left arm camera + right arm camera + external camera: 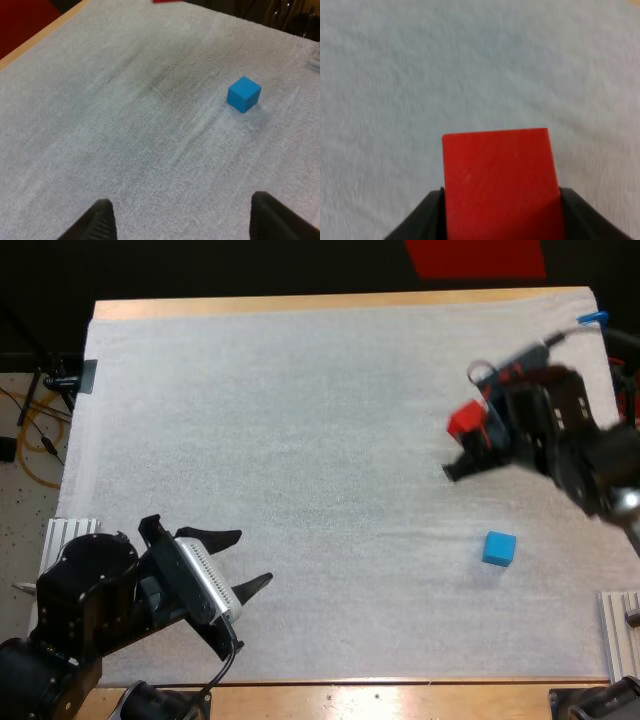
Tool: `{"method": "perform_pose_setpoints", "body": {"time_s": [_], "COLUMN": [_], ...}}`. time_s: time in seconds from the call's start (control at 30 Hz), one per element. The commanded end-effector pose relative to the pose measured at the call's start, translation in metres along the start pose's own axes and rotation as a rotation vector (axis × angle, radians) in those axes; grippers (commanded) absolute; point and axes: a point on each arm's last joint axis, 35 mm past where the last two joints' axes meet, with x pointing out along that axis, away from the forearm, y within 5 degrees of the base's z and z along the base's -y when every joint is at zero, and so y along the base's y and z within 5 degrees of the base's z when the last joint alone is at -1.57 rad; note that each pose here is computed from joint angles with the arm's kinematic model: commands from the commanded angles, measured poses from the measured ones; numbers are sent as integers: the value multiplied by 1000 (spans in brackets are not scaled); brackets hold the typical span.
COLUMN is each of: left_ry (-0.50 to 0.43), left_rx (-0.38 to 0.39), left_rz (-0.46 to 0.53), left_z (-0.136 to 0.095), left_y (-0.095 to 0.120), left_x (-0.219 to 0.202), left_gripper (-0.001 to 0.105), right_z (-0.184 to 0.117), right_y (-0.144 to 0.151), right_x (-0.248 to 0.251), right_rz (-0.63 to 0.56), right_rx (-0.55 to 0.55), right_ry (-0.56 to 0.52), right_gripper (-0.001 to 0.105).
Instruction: Stack red cube on blue cube
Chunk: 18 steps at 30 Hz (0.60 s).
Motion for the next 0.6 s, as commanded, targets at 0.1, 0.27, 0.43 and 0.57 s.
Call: {"method": "perform_pose_setpoints", "body": {"time_s": [0.1, 0.27, 0.43, 0.57], "left_ry": [-11, -11, -11, -11], "left_rx": [9, 11, 11, 11], "left_rz": [-2, -2, -2, -2], "left_z": [2, 2, 2, 2], "left_y": [0, 0, 0, 0], "left_x": [0, 0, 0, 0], "left_gripper": [57, 57, 57, 57], "right_z": [-31, -61, -84, -102], "right_y": [13, 26, 36, 43], "right_x": [-6, -11, -9, -4], "right_rz": [-21, -52, -69, -117], "right_rx": [64, 105, 149, 181], "right_ry": [19, 53, 65, 71], "right_gripper": [5, 5, 5, 5]}}
